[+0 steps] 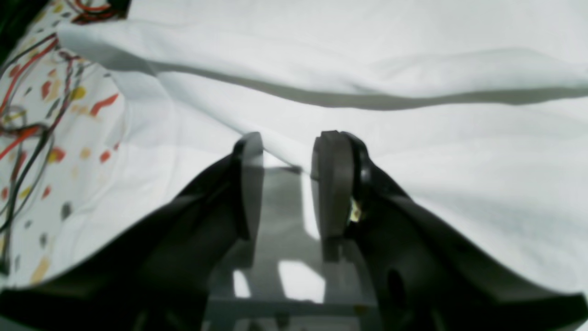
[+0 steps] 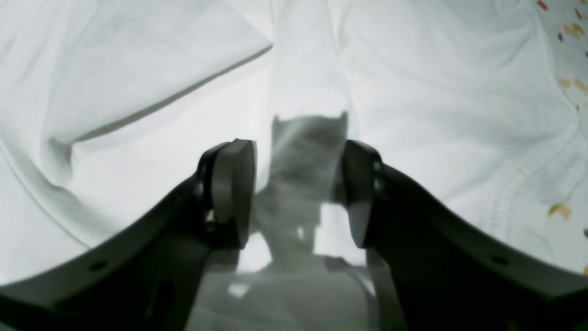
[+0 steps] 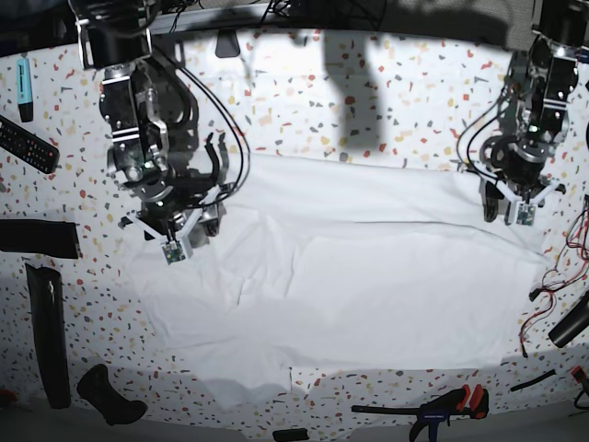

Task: Fold the T-shirt properly
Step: 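Raise both grippers and move them back toward the folded edge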

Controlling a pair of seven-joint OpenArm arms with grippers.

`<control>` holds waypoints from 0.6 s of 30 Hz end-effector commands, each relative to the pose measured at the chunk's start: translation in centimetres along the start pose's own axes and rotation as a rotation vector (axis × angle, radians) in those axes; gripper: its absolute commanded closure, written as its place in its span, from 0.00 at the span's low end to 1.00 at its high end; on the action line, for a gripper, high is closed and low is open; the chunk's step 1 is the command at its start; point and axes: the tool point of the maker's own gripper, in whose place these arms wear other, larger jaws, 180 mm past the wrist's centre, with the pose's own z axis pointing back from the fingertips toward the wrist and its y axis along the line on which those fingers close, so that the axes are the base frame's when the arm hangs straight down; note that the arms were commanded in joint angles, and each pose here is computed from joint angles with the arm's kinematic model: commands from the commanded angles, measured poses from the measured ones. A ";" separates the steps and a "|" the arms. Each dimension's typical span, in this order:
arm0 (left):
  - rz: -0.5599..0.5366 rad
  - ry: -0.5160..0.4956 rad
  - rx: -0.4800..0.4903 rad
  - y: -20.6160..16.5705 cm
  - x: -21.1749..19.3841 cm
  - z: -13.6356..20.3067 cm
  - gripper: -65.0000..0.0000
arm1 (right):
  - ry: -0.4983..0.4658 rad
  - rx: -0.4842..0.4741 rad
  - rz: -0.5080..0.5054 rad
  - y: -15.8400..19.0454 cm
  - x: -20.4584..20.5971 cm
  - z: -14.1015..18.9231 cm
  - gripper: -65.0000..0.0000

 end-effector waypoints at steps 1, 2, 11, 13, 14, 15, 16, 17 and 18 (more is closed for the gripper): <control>-0.032 0.087 0.002 0.1 -2.1 0.7 0.68 | 0.139 -0.012 0.041 -0.3 -3.5 0.5 0.51; -0.045 0.098 0.003 -0.1 -2.7 1.1 0.68 | 0.143 -0.012 0.044 -0.3 -3.8 0.7 0.51; -0.103 0.187 -0.045 -2.6 -7.5 4.6 0.69 | 0.218 0.006 0.048 0.7 -7.4 1.7 0.51; -0.104 0.191 -0.053 -3.1 -7.8 5.1 0.69 | 0.228 0.011 0.049 1.0 -7.9 1.9 0.51; -0.104 0.188 -0.058 -3.3 -7.8 5.3 0.69 | 0.229 0.012 0.051 1.1 -8.0 2.0 0.51; -0.104 0.186 -0.062 -3.4 -7.7 5.5 0.69 | 0.229 0.014 0.052 1.2 -8.1 2.1 0.51; -0.105 0.180 -0.065 -3.6 -7.5 5.6 0.69 | 0.227 0.015 0.053 1.3 -8.1 2.3 0.51; -0.106 0.174 -0.067 -3.7 -7.3 5.6 0.69 | 0.223 0.016 0.055 1.4 -8.0 2.4 0.51; -0.106 0.166 -0.069 -3.8 -7.0 5.6 0.69 | 0.220 0.016 0.057 1.4 -7.9 2.5 0.51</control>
